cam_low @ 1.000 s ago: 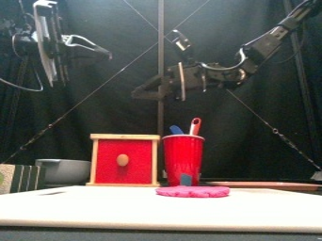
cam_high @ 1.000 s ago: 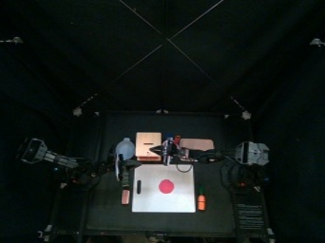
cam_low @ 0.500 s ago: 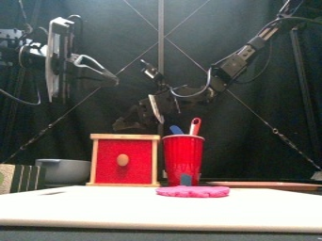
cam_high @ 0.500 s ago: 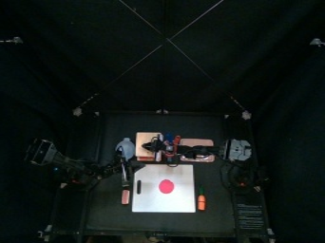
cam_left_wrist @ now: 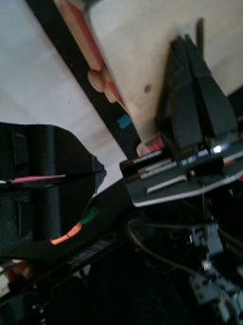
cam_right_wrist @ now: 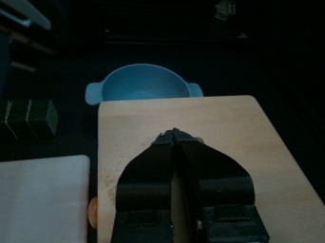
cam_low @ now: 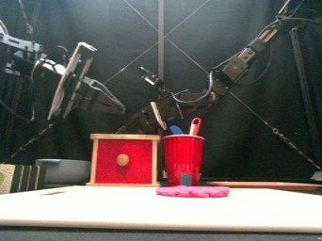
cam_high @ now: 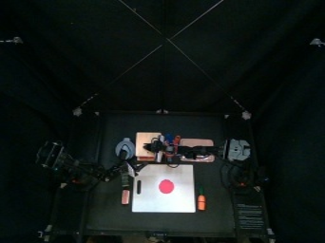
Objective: Get the cutter from the drawer then cut the dough then place the extra dough in the bowl
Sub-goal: Open the drawer
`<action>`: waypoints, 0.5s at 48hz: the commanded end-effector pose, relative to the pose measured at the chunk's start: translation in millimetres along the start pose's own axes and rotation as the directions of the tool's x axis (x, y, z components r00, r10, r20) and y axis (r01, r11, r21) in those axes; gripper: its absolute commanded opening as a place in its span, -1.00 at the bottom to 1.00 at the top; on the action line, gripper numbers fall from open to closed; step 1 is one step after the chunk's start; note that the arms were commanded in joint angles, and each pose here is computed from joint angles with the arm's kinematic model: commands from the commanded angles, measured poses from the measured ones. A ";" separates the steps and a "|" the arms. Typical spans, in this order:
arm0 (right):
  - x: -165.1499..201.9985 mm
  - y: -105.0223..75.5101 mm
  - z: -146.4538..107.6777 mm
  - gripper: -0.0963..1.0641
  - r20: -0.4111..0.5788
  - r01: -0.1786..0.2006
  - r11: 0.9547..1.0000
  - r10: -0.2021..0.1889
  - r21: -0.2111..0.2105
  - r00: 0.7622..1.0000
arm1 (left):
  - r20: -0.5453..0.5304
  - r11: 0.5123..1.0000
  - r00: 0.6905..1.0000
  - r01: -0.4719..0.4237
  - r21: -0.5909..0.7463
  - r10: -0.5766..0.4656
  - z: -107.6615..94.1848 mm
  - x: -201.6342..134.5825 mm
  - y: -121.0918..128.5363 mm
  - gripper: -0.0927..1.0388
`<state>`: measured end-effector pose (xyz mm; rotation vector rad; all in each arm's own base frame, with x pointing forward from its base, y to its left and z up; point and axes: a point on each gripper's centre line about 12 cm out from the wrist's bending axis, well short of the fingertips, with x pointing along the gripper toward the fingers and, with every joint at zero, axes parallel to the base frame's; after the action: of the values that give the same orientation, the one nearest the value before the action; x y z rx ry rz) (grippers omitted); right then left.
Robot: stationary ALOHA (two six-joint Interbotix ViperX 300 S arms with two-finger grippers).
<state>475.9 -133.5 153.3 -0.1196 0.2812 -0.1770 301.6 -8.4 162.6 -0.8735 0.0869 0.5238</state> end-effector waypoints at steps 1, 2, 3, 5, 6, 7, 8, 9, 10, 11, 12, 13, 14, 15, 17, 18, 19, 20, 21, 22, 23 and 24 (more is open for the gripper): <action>-1.9 -1.5 7.8 -0.80 0.003 0.003 1.000 -0.003 -0.002 1.000 | 0.006 0.998 1.000 -0.013 -0.055 0.013 -7.1 12.4 -6.8 -0.69; -1.6 -0.9 8.1 -0.80 0.001 0.002 1.000 -0.002 -0.003 1.000 | 0.004 0.998 1.000 -0.018 -0.062 0.018 -8.9 14.2 -6.2 -0.66; -1.6 -0.9 7.8 -0.80 -0.002 0.002 1.000 -0.002 -0.003 1.000 | 0.000 0.997 1.000 -0.023 -0.068 0.023 -10.8 15.6 -5.3 -0.63; -1.4 -1.1 7.6 -0.80 -0.006 0.003 1.000 -0.003 -0.003 1.000 | -0.004 0.996 1.000 -0.031 -0.083 0.031 -13.8 18.1 -3.9 -0.55; -1.4 -1.1 7.3 -0.80 -0.009 0.003 1.000 -0.003 -0.003 1.000 | -0.004 0.995 0.999 -0.035 -0.090 0.035 -15.4 19.5 -3.1 -0.52; -1.4 -1.1 7.1 -0.80 -0.011 0.003 1.000 -0.003 -0.003 1.000 | -0.007 0.994 0.999 -0.042 -0.099 0.042 -17.0 20.5 -1.7 -0.48; -1.4 -1.1 6.7 -0.80 -0.014 0.003 1.000 -0.003 -0.003 1.000 | -0.008 0.993 0.999 -0.050 -0.108 0.049 -18.0 21.7 -0.1 -0.44; -1.5 -1.8 6.2 -0.80 -0.017 0.004 1.000 -0.004 -0.002 1.000 | -0.009 0.991 0.998 -0.056 -0.119 0.056 -19.1 22.5 1.0 -0.41; -1.5 -1.1 5.8 -0.80 -0.022 0.003 1.000 -0.003 -0.003 1.000 | -0.009 0.989 0.998 -0.064 -0.132 0.063 -20.1 23.3 2.3 -0.37; -1.5 -1.1 5.6 -0.80 -0.023 0.003 1.000 -0.003 -0.003 1.000 | -0.008 0.987 0.997 -0.071 -0.146 0.071 -20.8 24.3 3.7 -0.33; -1.5 -1.2 5.5 -0.80 -0.025 0.003 1.000 -0.004 -0.001 1.000 | -0.009 0.984 0.997 -0.077 -0.162 0.076 -21.6 24.5 4.3 -0.29; -1.3 -1.2 5.9 -0.80 -0.025 0.003 1.000 -0.003 -0.003 1.000 | -0.007 0.980 0.996 -0.084 -0.178 0.084 -21.7 25.0 5.7 -0.25; -1.3 -1.2 5.9 -0.80 -0.025 0.003 1.000 -0.003 -0.003 1.000 | -0.008 0.976 0.996 -0.091 -0.198 0.091 -22.5 25.0 6.9 -0.19; -1.3 -1.2 5.9 -0.80 -0.025 0.003 1.000 -0.003 -0.003 1.000 | -0.006 0.972 0.995 -0.095 -0.217 0.096 -22.0 25.2 7.5 -0.15; -1.0 -0.6 6.4 -0.80 -0.025 0.002 1.000 -0.002 -0.003 1.000 | -0.006 0.965 0.995 -0.100 -0.242 0.101 -22.4 24.5 8.9 -0.06; -1.0 -0.6 6.4 -0.80 -0.025 0.002 1.000 -0.002 -0.003 1.000 | -0.006 0.962 0.995 -0.102 -0.255 0.103 -22.4 24.5 9.1 -0.01; -0.8 0.1 7.1 -0.80 -0.023 0.001 1.000 -0.001 -0.004 1.000 | -0.005 0.958 0.994 -0.105 -0.267 0.108 -22.0 24.4 10.2 0.04; -0.6 -0.1 7.7 -0.80 -0.021 0.001 1.000 -0.001 -0.004 1.000 | -0.006 0.956 0.994 -0.107 -0.274 0.110 -22.5 23.8 11.1 0.10; -0.6 -0.1 7.7 -0.80 -0.021 0.001 1.000 -0.001 -0.004 1.000 | -0.009 0.953 0.993 -0.112 -0.281 0.114 -23.2 23.4 12.7 0.15; -0.6 -0.1 7.7 -0.80 -0.021 0.001 1.000 -0.001 -0.004 1.000 | -0.010 0.951 0.993 -0.117 -0.288 0.119 -23.6 23.1 14.2 0.20; -0.3 0.6 8.2 -0.80 -0.021 0.000 1.000 0.000 -0.005 1.000 | -0.011 0.948 0.992 -0.124 -0.294 0.127 -23.8 23.0 16.3 0.26; 0.1 0.5 8.1 -0.80 -0.021 0.000 1.000 0.000 -0.005 1.000 | -0.011 0.945 0.991 -0.128 -0.300 0.131 -23.8 22.7 17.2 0.31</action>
<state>474.8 -132.7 148.1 -0.1174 0.3301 -0.1768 314.3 -7.9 125.2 -1.1444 0.0740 0.6742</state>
